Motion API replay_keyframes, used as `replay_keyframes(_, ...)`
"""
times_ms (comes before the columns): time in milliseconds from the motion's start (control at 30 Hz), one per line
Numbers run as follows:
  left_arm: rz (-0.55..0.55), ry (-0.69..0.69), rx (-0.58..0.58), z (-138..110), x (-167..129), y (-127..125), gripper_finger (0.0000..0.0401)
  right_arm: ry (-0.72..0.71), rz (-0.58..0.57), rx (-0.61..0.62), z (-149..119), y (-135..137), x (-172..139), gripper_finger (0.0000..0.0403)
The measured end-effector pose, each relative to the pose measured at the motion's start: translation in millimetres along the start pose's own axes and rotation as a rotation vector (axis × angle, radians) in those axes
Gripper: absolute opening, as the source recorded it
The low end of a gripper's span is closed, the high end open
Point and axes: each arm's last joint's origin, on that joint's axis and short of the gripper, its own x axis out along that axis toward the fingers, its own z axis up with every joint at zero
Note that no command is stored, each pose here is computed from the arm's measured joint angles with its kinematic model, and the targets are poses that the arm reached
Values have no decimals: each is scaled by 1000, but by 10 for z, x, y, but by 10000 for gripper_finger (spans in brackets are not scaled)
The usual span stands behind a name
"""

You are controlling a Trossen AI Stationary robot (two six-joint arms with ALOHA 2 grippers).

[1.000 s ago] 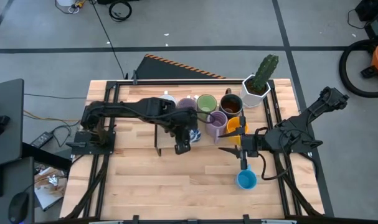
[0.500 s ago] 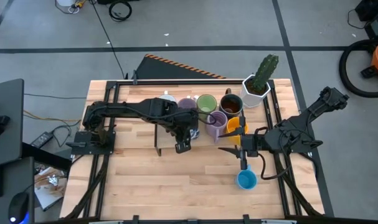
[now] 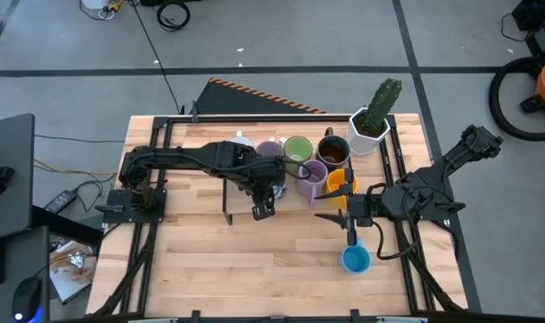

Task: Place coffee mugs
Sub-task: Put the white-blue patterned mug on the shelf

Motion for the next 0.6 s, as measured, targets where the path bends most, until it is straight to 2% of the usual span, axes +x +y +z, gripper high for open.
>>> replay_keyframes(200,9,-3,-4,1,-1,3,44,0,0,0,0,0,0,193)
replay_keyframes(600,29,-45,-3,34,1,1,114,-5,31,1,1,9,0,193)
